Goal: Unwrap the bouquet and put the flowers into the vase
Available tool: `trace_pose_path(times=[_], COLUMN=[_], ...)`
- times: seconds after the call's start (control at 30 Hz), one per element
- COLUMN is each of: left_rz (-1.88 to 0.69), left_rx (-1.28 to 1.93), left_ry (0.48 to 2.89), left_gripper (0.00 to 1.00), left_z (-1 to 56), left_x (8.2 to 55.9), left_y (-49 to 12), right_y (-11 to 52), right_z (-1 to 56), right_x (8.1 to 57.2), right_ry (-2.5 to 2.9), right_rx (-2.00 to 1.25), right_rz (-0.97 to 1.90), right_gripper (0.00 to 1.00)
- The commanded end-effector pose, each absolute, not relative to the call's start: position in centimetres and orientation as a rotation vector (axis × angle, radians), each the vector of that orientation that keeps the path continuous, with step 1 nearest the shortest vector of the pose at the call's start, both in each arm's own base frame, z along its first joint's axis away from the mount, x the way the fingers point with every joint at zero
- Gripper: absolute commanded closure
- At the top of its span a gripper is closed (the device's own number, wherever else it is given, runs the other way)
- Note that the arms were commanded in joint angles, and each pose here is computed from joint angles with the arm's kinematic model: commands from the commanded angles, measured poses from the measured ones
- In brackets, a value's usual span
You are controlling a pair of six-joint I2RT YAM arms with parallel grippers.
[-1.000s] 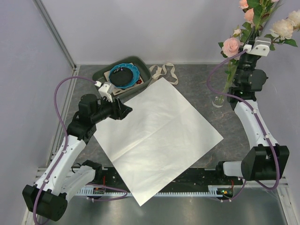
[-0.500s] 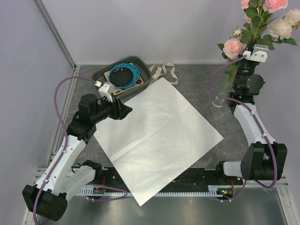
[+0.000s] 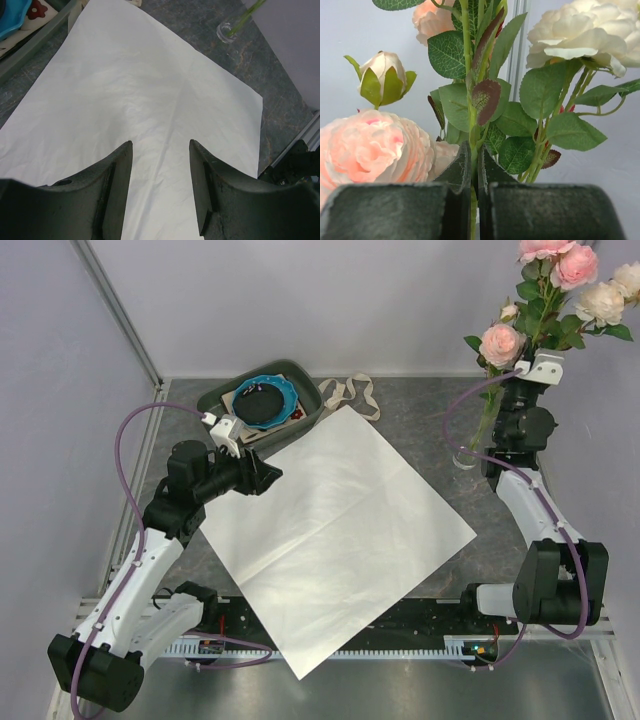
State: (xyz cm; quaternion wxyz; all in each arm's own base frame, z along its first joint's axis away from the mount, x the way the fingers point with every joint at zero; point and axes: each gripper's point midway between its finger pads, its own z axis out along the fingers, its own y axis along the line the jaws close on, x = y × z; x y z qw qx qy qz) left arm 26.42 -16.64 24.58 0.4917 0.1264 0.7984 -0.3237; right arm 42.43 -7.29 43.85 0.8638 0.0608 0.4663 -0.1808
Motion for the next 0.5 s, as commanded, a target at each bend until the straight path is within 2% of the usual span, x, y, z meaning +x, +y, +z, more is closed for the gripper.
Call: trace_pose_path(times=[0.0,0.47], left_rz=[-0.771,-0.775], left_rx=[0.348,0.349], left_ry=[1.890,1.885], left_gripper=[0.44,0.44], left_z=[25.2,25.3], left_x=[26.8,26.8], left_y=[-16.7,-16.7], right_y=[-7.5,-7.6], right_z=[43.9,38.2], right_x=[41.9,43.9], right_ry=[0.947,1.087], right_rx=[0.158,0.156], right_rz=[-0.349,-0.353], right_gripper=[1.00,1.00])
